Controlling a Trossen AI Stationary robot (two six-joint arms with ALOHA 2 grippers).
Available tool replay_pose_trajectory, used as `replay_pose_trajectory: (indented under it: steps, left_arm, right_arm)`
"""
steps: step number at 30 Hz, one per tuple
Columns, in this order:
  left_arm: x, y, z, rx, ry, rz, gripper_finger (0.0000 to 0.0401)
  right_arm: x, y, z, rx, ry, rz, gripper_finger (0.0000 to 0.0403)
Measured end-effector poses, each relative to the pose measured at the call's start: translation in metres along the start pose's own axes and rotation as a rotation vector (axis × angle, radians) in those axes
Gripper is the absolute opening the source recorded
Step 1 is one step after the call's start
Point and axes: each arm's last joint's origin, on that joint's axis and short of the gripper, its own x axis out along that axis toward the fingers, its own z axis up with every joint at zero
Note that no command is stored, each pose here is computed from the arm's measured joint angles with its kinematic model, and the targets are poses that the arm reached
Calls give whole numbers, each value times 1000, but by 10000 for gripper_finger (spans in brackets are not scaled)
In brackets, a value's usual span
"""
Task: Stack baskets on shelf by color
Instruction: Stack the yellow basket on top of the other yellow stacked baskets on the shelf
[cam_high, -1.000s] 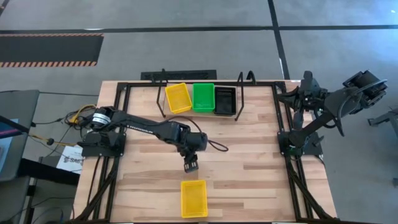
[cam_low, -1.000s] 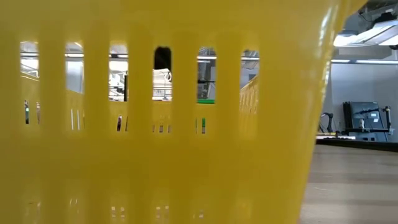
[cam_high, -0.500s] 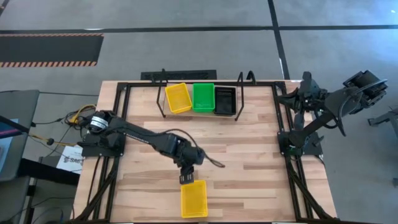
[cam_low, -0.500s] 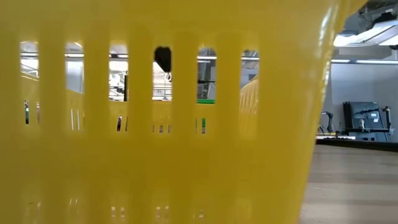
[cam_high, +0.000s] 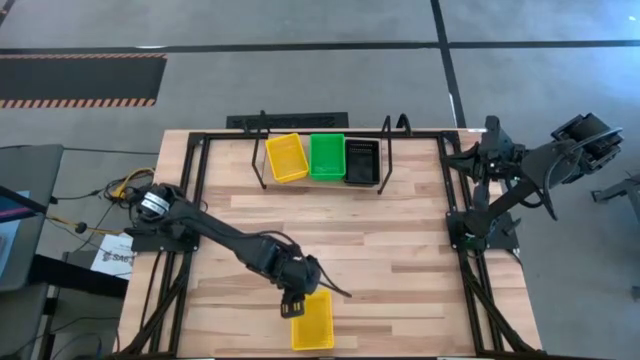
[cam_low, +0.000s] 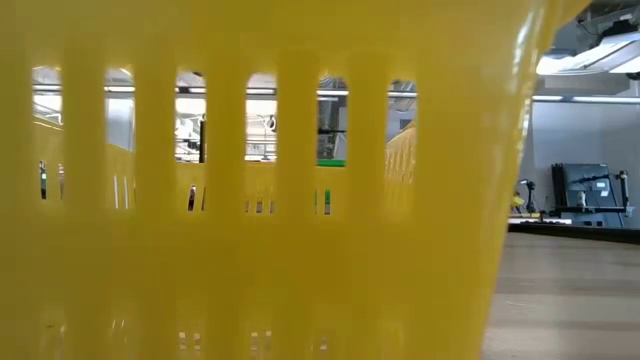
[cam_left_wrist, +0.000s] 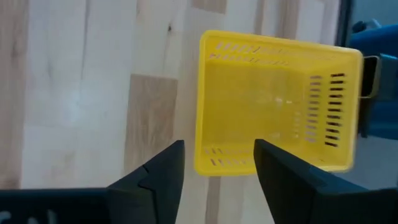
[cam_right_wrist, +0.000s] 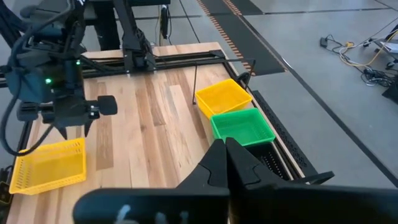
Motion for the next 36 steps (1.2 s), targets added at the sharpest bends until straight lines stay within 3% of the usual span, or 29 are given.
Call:
replay_pose_trajectory:
  steps: [20, 31, 34, 36]
  left_arm:
    - [47, 3, -12, -66, 166, 108, 181]
    - [72, 8, -7, -109, 221, 53, 179]
    - [70, 10, 1, -134, 195, 26, 152]
    - [66, 14, 3, -141, 200, 31, 110]
  right_arm:
    - [2, 3, 0, -3, 14, 18, 1]
    - [2, 3, 0, -6, 15, 19, 1]
    - [2, 2, 0, -6, 16, 18, 1]
    - [2, 3, 0, -6, 16, 18, 1]
